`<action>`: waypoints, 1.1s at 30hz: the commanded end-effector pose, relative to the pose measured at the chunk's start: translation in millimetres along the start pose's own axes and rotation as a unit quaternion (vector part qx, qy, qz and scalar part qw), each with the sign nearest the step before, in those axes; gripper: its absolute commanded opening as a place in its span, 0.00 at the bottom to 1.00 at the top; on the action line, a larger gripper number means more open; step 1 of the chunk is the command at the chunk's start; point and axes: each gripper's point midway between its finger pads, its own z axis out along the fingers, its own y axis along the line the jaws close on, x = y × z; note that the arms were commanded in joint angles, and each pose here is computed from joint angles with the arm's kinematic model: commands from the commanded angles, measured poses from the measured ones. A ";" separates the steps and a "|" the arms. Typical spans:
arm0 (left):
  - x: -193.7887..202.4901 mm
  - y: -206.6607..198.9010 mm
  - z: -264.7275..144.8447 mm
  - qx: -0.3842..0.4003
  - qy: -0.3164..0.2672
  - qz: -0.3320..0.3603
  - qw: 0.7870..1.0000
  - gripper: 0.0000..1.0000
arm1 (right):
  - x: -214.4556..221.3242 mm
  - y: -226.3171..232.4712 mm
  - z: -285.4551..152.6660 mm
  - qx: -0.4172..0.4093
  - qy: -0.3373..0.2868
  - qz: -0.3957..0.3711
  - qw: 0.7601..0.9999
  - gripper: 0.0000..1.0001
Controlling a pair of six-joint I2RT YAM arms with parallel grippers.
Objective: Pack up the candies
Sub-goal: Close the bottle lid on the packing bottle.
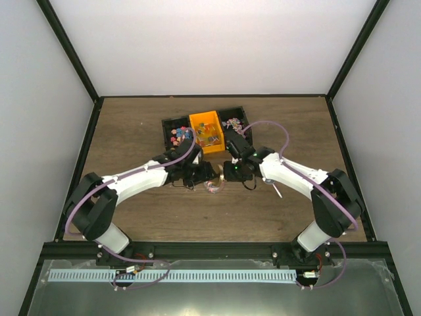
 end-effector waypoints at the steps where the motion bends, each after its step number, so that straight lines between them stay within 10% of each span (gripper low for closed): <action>1: -4.5 -13.7 2.2 0.014 -0.002 0.005 1.000 0.61 | 3.2 -18.3 -0.9 0.041 0.002 0.003 0.999 0.21; 33: 6.7 -32.5 5.5 0.022 0.028 0.022 0.999 0.61 | -3.0 -32.2 7.9 0.045 0.013 0.015 0.999 0.21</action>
